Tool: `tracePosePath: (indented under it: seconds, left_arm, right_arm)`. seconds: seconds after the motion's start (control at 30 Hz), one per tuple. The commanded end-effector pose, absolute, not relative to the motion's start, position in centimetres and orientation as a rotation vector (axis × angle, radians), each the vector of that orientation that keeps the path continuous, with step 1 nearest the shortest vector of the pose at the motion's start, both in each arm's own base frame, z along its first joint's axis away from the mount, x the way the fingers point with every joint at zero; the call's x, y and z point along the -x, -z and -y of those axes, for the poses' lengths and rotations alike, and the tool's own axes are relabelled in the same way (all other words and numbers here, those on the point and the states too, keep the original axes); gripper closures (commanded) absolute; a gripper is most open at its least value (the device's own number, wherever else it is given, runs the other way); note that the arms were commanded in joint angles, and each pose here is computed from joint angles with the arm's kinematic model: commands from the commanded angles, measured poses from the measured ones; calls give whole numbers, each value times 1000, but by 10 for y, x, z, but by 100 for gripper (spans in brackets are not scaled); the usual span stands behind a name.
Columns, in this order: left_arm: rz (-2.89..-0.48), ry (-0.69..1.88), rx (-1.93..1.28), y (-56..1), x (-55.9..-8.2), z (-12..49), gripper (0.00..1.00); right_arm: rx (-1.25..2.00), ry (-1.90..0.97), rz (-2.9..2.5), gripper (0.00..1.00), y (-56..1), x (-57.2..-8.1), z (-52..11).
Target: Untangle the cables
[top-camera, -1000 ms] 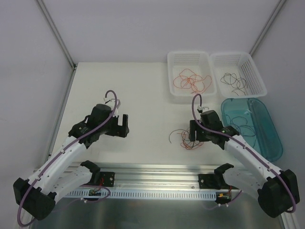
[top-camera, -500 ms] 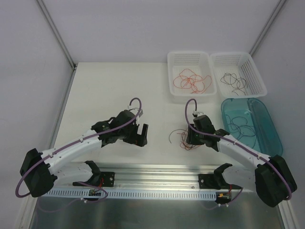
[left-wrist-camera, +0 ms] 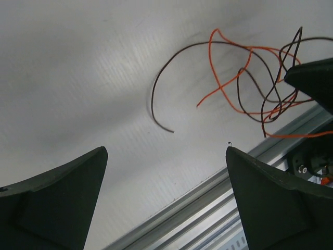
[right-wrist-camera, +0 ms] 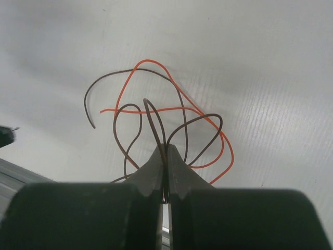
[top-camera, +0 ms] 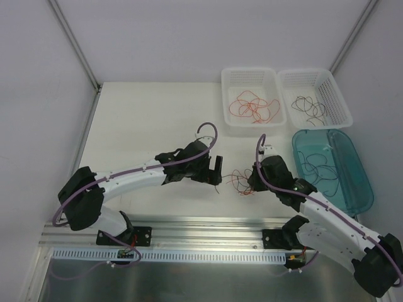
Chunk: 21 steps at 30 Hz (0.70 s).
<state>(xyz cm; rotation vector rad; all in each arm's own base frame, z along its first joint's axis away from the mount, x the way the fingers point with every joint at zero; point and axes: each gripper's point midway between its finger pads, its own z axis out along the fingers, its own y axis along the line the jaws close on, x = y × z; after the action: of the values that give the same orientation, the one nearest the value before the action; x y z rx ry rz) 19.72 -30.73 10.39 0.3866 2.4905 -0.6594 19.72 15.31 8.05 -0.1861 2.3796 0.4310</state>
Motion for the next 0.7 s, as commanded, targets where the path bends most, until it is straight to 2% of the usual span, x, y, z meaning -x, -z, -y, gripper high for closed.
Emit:
tracePosePath:
  seconds: [0.0, 0.4, 0.53, 0.63, 0.67]
  left_arm:
    - [-2367, 823, -358, -136, -220, 358, 1]
    - [-2455, 946, -278, -101, -240, 423, 7]
    - [-2512, 952, -248, -80, -239, 434, 15]
    - [-2548, 975, -234, -65, -235, 442, 25]
    - [-2570, 977, -223, -58, -232, 444, 32]
  right_arm:
    - [233, -454, -2332, 99, -97, -193, -152]
    - [242, -485, -2302, 99, -94, -189, -152]
    - [239, -505, -2276, 99, -97, -189, -154]
    - [237, -523, -2255, 99, -100, -189, -156]
    - [235, -526, -2252, 99, -100, -189, -156]
